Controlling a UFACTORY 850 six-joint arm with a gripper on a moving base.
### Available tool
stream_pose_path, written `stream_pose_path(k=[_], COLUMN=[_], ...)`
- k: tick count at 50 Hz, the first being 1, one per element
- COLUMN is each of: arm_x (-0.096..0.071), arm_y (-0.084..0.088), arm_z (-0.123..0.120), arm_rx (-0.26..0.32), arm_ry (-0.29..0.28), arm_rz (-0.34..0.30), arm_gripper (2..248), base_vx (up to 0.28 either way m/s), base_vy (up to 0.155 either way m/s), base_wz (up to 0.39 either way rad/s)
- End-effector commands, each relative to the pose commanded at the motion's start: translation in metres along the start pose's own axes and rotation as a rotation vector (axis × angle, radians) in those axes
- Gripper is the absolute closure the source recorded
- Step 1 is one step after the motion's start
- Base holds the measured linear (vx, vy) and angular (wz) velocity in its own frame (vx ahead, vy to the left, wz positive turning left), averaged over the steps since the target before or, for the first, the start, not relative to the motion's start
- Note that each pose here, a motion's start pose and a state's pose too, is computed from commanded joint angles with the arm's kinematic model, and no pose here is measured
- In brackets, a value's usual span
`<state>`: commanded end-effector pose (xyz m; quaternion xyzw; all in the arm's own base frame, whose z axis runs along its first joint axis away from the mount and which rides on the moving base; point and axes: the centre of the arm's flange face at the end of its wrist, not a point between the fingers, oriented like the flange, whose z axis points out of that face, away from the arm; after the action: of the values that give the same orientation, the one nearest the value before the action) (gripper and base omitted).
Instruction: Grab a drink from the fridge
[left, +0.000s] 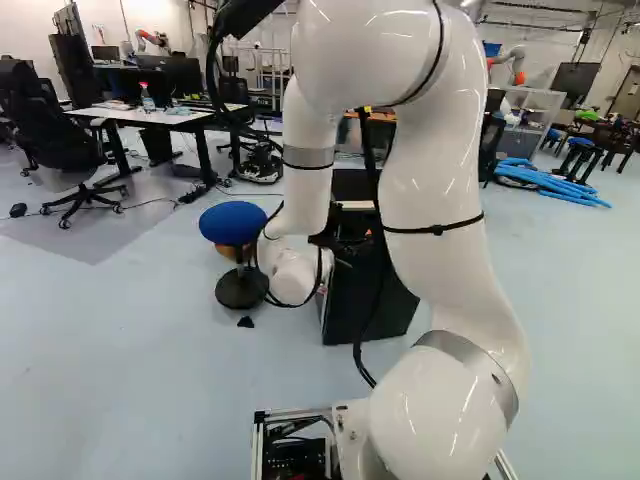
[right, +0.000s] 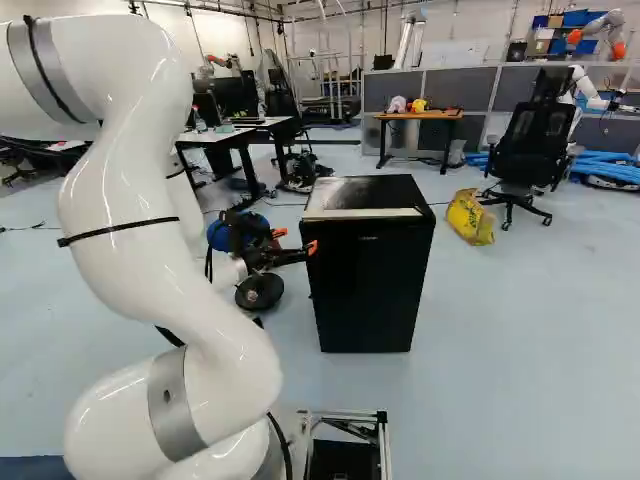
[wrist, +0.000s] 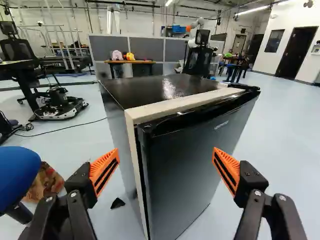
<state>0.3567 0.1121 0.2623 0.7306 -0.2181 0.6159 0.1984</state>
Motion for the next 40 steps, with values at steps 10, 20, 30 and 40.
stream_pose_path(k=[10, 20, 30, 40], arm_x=[0.0, 0.001, 0.001, 0.002], arm_y=[-0.007, -0.013, -0.015, -0.014], arm_z=[0.007, 0.013, 0.019, 0.025], arm_rx=[-0.008, -0.014, -0.024, -0.038], arm_ry=[0.005, 0.009, 0.011, 0.013], arm_rz=[0.011, 0.021, 0.028, 0.033], arm_gripper=[3, 3, 3, 3], base_vx=[0.0, 0.0, 0.0, 0.0], base_vy=[0.0, 0.0, 0.0, 0.0], base_wz=[0.0, 0.0, 0.0, 0.0])
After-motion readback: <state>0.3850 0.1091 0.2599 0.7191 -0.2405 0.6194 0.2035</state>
